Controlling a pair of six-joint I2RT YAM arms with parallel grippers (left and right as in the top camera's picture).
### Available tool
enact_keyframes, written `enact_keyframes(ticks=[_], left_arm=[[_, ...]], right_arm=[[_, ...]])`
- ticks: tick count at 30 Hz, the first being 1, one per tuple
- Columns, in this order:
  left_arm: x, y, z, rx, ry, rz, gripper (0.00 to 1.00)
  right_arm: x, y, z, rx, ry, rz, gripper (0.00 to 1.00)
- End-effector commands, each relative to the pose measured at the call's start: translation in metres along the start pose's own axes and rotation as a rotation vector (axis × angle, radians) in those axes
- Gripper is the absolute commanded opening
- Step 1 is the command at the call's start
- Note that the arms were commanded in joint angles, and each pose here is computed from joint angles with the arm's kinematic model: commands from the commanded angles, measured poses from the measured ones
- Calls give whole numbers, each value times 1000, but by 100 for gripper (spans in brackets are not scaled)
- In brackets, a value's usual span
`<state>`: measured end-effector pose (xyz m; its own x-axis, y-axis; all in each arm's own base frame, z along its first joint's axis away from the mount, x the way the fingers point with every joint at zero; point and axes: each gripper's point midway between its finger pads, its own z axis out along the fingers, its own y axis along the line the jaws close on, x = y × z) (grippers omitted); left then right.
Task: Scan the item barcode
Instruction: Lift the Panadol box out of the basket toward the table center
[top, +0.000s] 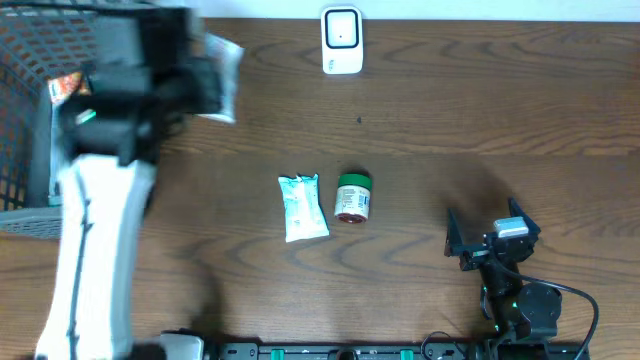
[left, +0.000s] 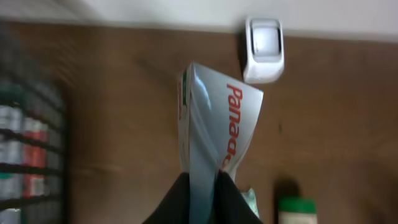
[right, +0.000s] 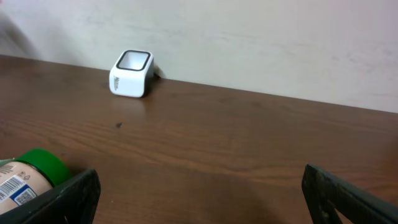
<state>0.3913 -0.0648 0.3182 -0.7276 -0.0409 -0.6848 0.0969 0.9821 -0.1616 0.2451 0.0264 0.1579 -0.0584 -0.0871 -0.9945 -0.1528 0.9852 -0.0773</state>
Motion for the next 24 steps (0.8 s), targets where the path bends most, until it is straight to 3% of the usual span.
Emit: enact_keyframes(ticks=[1, 6, 12, 21, 22, 24], left_arm=[[29, -4, 49, -62, 147, 59, 8], [56, 9, 106, -263, 265, 53, 7], [84, 27, 156, -530, 308, 41, 8], [122, 25, 209, -623, 382, 128, 17], [126, 23, 212, -611, 395, 127, 42], [129, 19, 215, -581, 412, 129, 64]], right_arm=[[0, 0, 0, -1, 1, 4, 99], [0, 0, 0, 0, 1, 4, 99], [0, 0, 0, -1, 1, 4, 99], [0, 0, 0, -1, 1, 4, 99], [0, 0, 0, -1, 1, 4, 99], [0, 0, 0, -1, 1, 4, 99]])
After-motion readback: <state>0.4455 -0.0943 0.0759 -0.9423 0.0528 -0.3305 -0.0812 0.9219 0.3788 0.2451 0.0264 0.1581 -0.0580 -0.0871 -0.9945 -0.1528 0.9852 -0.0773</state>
